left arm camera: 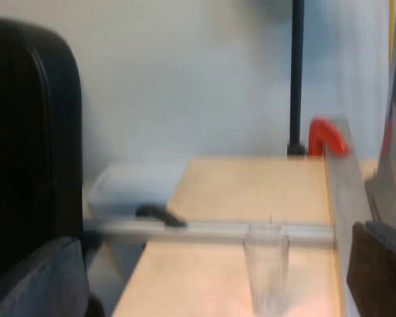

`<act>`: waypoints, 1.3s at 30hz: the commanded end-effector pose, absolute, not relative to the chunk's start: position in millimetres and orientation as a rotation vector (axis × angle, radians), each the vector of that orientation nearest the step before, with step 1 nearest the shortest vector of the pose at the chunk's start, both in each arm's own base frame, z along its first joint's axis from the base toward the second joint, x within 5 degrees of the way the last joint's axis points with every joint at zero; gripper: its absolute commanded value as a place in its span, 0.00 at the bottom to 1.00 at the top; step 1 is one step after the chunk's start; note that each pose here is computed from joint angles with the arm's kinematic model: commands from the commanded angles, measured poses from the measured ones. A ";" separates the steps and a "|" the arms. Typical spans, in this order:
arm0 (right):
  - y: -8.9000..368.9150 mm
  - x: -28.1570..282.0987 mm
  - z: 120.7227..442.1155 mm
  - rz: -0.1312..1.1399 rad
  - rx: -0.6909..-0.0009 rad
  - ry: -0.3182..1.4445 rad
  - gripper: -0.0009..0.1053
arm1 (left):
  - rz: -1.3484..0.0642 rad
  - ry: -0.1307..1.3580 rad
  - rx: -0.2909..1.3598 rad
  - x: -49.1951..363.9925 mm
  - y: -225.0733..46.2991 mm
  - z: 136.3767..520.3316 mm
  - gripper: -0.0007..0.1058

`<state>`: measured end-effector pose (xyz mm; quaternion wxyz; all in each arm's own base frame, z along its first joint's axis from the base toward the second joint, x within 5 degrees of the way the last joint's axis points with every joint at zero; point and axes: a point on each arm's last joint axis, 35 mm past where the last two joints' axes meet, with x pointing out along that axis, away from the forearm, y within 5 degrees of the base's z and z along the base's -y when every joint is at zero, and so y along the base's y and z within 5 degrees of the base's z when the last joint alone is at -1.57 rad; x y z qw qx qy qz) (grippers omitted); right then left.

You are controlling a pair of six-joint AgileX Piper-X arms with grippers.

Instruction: Place mug into machine

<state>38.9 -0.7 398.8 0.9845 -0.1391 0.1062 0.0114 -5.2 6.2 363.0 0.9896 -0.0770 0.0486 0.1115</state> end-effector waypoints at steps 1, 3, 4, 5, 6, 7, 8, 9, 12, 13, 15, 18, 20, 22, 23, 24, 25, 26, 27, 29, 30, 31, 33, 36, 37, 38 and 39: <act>1.8 14.2 384.9 0.010 -0.276 0.130 0.52 | 0.237 0.189 -0.158 -4.6 6.3 352.5 0.77; 2.8 3.4 371.3 0.001 -0.244 0.100 0.52 | 0.241 0.279 -0.150 -7.1 6.2 343.0 0.77; 3.1 0.0 369.0 -0.002 -0.235 0.088 0.52 | 0.242 0.291 -0.149 -9.5 6.1 343.3 0.77; 2.9 1.2 362.2 -0.004 -0.214 0.097 0.52 | 0.245 0.314 -0.153 -10.8 6.1 341.3 0.77; 1.9 5.6 356.2 -0.020 -0.182 0.118 0.52 | 0.246 0.313 -0.162 -10.8 6.1 341.3 0.77; 1.2 8.1 352.2 -0.031 -0.170 0.133 0.52 | 0.246 0.307 -0.164 -10.6 6.1 341.9 0.77; 0.5 8.5 348.3 -0.050 -0.146 0.163 0.52 | 0.243 0.284 -0.172 -9.3 6.1 343.8 0.77; -0.1 10.5 345.1 -0.058 -0.148 0.175 0.52 | 0.242 0.267 -0.179 -8.3 6.1 345.1 0.77; 0.0 17.2 342.2 -0.039 -0.149 0.146 0.52 | 0.239 0.224 -0.189 -4.2 6.3 347.3 0.77; 0.0 19.0 341.7 -0.035 -0.149 0.136 0.52 | 0.236 0.194 -0.191 1.4 6.4 346.5 0.77; 0.4 22.9 339.1 -0.013 -0.148 0.123 0.52 | 0.223 0.185 -0.194 7.1 6.2 342.9 0.77; 0.8 26.1 333.5 0.008 -0.151 0.139 0.51 | 0.190 0.210 -0.196 15.2 5.2 332.7 0.77; 1.4 29.1 324.3 0.040 -0.173 0.182 0.51 | 0.158 0.246 -0.199 21.7 4.2 322.0 0.77; 2.0 31.4 315.3 0.071 -0.189 0.226 0.51 | 0.125 0.276 -0.203 27.0 3.1 312.8 0.77; 2.0 32.4 311.6 0.076 -0.190 0.244 0.51 | 0.119 0.280 -0.204 27.6 2.9 311.6 0.77; 2.0 32.6 310.2 0.077 -0.189 0.252 0.51 | 0.095 0.321 -0.208 33.6 2.1 299.1 0.77; 1.9 33.2 303.6 0.081 -0.183 0.294 0.51 | 0.092 0.328 -0.209 34.5 2.0 297.1 0.77; 1.9 33.7 296.5 0.087 -0.183 0.337 0.51 | 0.089 0.348 -0.209 36.7 1.9 291.3 0.77; 1.8 34.0 290.9 0.092 -0.183 0.371 0.51 | 0.090 0.363 -0.209 38.6 1.9 286.5 0.77; 1.7 35.0 289.0 0.091 -0.186 0.375 0.51 | 0.084 0.362 -0.213 40.8 1.8 283.8 0.77; 1.7 35.0 289.0 0.091 -0.186 0.375 0.51 | 0.071 0.361 -0.216 41.3 1.4 283.6 0.77; 1.7 35.0 289.0 0.092 -0.193 0.375 0.51 | 0.071 0.361 -0.214 41.3 1.4 283.6 0.77; 1.7 35.0 289.0 0.092 -0.193 0.375 0.51 | 0.071 0.361 -0.212 41.3 1.4 283.6 0.77; 1.7 35.0 289.0 0.092 -0.193 0.375 0.51 | 0.070 0.378 -0.201 38.1 1.3 285.2 0.77; 1.7 35.0 289.0 0.092 -0.193 0.375 0.51 | 0.070 0.379 -0.198 37.1 1.2 286.3 0.77; 1.7 35.0 289.0 0.092 -0.193 0.375 0.51 | 0.068 0.390 -0.185 35.1 1.2 287.4 0.77; 1.4 35.0 289.0 0.086 -0.195 0.376 0.51 | 0.067 0.396 -0.177 34.2 1.1 287.5 0.77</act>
